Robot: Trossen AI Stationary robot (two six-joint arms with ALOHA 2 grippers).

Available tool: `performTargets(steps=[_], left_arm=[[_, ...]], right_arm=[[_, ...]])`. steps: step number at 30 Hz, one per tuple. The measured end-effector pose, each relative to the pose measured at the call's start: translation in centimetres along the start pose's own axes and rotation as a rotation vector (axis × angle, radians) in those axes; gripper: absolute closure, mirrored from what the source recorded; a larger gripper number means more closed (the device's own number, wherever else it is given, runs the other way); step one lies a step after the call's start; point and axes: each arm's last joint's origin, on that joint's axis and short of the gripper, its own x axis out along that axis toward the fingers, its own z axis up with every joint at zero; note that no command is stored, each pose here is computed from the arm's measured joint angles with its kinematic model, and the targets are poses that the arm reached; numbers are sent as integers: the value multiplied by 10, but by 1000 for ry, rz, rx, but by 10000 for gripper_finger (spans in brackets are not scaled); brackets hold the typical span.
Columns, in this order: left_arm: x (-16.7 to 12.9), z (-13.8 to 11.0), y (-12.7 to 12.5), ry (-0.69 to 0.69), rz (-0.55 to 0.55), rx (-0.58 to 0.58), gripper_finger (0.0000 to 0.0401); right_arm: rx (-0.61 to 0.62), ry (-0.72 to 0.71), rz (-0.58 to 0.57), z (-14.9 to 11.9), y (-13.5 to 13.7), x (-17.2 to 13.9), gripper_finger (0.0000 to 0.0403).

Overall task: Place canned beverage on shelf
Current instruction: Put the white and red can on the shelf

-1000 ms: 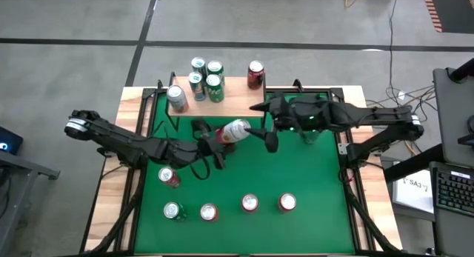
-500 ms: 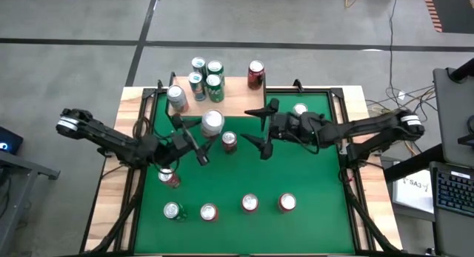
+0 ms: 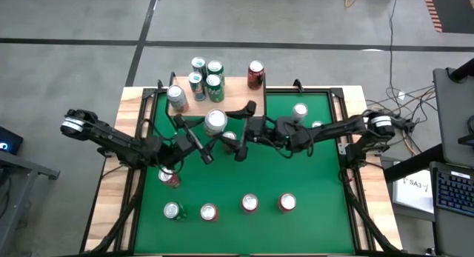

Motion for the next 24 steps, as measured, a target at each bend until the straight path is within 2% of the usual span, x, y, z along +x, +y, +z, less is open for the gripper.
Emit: performTargets(steps=[7, 14, 20, 24], left_arm=[[0, -2, -2, 3, -2, 1, 120], [0, -2, -2, 9, -1, -3, 118], [0, -2, -2, 5, -7, -2, 43], [0, -2, -2, 6, -8, -1, 34]], right_arm=[[-23, -7, -32, -1, 3, 18, 57], [-11, 11, -48, -1, -1, 20, 120], [-2, 28, -48, -3, -1, 20, 120], [-5, 17, -54, 2, -4, 19, 120]])
